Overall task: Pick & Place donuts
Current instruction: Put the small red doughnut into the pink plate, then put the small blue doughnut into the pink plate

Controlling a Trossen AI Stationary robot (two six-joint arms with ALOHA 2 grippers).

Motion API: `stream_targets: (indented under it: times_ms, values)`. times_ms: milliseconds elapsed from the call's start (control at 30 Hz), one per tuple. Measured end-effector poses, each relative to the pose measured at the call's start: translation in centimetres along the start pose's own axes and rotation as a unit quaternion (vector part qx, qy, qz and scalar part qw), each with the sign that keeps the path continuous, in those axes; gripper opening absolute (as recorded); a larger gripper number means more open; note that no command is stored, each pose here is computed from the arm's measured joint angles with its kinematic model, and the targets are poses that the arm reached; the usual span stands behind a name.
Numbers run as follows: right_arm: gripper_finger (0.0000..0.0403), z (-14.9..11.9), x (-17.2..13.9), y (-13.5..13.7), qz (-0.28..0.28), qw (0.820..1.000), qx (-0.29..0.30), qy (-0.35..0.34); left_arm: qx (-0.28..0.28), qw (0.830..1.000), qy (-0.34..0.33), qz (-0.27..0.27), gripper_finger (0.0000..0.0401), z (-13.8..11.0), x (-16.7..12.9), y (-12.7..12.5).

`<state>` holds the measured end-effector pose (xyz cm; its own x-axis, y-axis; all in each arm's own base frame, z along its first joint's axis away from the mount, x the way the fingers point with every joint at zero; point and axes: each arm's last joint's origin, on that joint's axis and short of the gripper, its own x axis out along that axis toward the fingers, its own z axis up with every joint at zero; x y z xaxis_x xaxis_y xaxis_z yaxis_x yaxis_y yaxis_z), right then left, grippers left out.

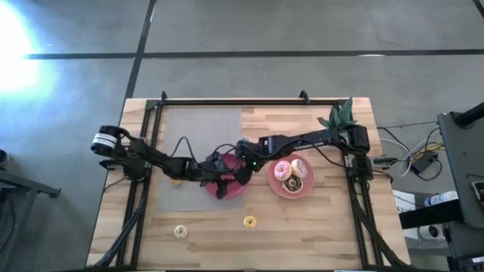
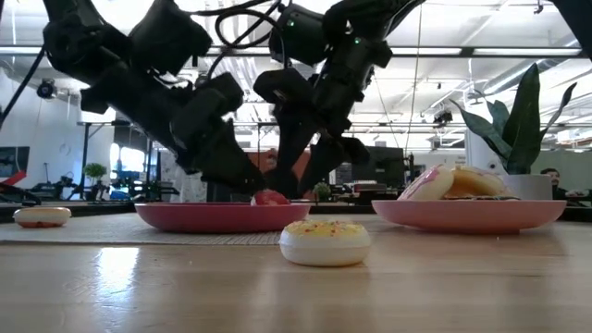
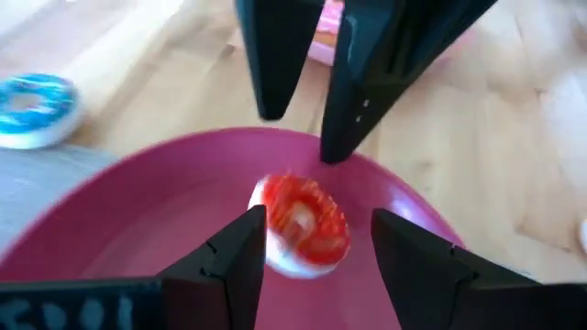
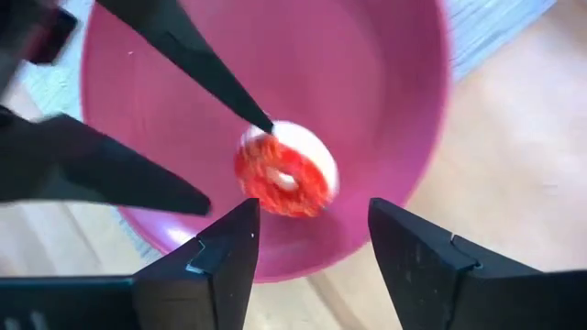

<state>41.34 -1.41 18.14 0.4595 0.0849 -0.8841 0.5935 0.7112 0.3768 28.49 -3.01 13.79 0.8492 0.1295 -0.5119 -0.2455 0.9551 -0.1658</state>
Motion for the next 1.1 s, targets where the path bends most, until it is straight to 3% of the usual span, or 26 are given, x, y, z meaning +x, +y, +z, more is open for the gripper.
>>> stream_targets:
  times_ms: [200, 333, 467, 600, 833, 1100]
  values:
    - [0.0196, 0.7, -2.7, -0.2, -0.034, 0.998, -0.012, -0.057, 0.011, 0.997, 0.019, 0.073, 0.0172, 0.6, -2.0, 0.7]
    - [0.0196, 2.4, -3.5, -2.3, -0.045, 0.996, 0.034, -0.067, -0.001, 0.994, 0.013, 0.104, 0.0172, 1.6, -4.2, 1.1]
    - [0.0196, 4.5, -2.6, -5.8, -0.047, 0.993, 0.096, -0.052, -0.025, 0.992, -0.010, 0.126, 0.0172, 2.7, -6.6, 1.4]
    - [0.0196, 5.7, -1.6, -8.3, -0.060, 0.990, 0.122, -0.045, -0.056, 0.989, -0.044, 0.129, 0.0172, 3.8, -8.7, 1.6]
    - [0.0192, 6.4, -0.4, -9.6, -0.057, 0.992, 0.106, -0.043, -0.089, 0.982, -0.100, 0.136, 0.0172, 5.0, -11.1, 2.0]
    - [0.0173, 7.8, 1.7, -10.0, -0.062, 0.993, 0.090, -0.044, -0.094, 0.979, -0.114, 0.141, 0.0172, 5.3, -11.6, 2.1]
